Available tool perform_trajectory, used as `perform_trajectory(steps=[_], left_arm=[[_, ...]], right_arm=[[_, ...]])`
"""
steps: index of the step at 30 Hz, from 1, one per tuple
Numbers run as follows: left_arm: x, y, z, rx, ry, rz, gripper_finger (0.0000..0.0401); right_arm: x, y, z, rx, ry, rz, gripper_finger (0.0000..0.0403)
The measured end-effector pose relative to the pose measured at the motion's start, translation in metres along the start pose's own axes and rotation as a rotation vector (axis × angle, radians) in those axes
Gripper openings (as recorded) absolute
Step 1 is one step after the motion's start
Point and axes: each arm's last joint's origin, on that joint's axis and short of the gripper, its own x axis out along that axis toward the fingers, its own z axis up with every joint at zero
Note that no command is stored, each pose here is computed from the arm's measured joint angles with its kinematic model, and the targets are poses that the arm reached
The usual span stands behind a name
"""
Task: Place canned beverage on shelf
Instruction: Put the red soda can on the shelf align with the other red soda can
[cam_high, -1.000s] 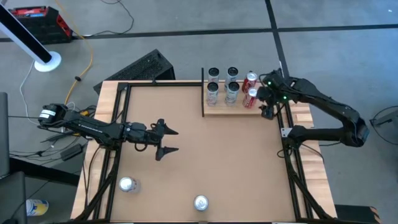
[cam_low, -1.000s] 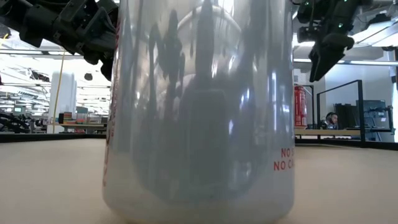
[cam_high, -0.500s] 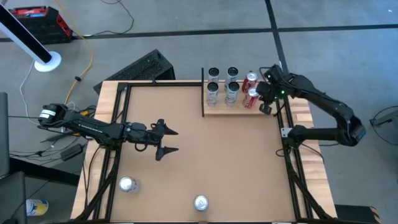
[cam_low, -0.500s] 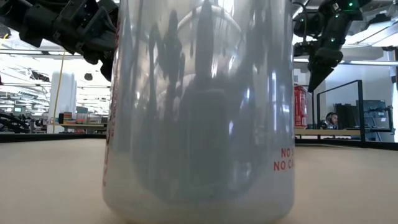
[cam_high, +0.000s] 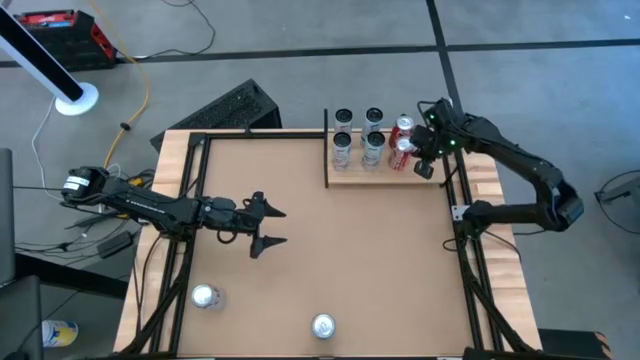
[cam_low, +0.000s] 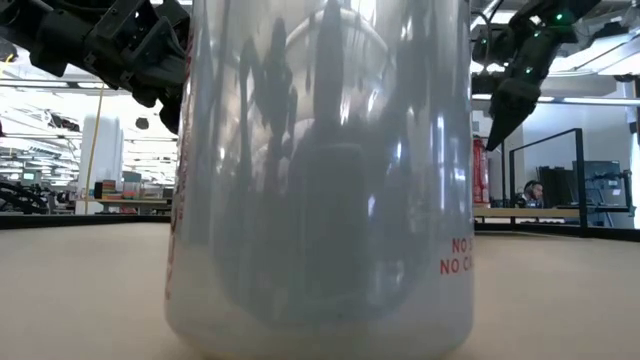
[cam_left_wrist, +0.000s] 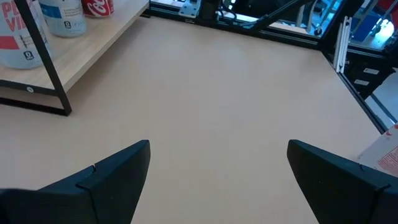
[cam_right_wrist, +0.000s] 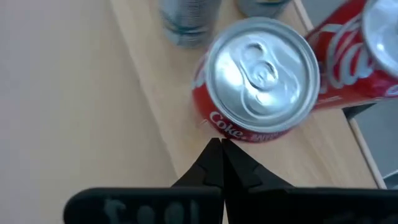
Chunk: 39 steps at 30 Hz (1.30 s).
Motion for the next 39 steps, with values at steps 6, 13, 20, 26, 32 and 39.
perform_trajectory(steps=[6, 13, 20, 26, 32, 39], left_arm=[[0.000, 0.000, 0.000, -0.008, -0.002, 0.000, 0.0364], [0.000, 0.000, 0.000, -0.004, -0.002, 0.000, 0.0364], [0.000, 0.000, -0.002, -0.010, 0.017, 0.005, 0.0364], [0.000, 0.000, -0.001, -0.012, 0.007, 0.005, 0.0364], [0.000, 0.001, 0.002, -0.028, -0.019, 0.022, 0.0364], [0.000, 0.001, 0.001, -0.002, -0.018, 0.021, 0.0364]], right_arm=[[0.017, -0.007, 0.004, 0.007, 0.072, -0.049, 0.0015], [0.023, -0.008, 0.002, 0.006, 0.152, -0.100, 0.0015], [-0.007, 0.015, 0.002, -0.078, 0.016, -0.046, 0.0016], [-0.018, 0.023, 0.017, -0.079, -0.183, -0.052, 0.0016], [0.000, 0.022, 0.034, -0.040, -0.204, -0.097, 0.0016], [0.007, 0.024, 0.037, -0.048, -0.164, -0.162, 0.0016]])
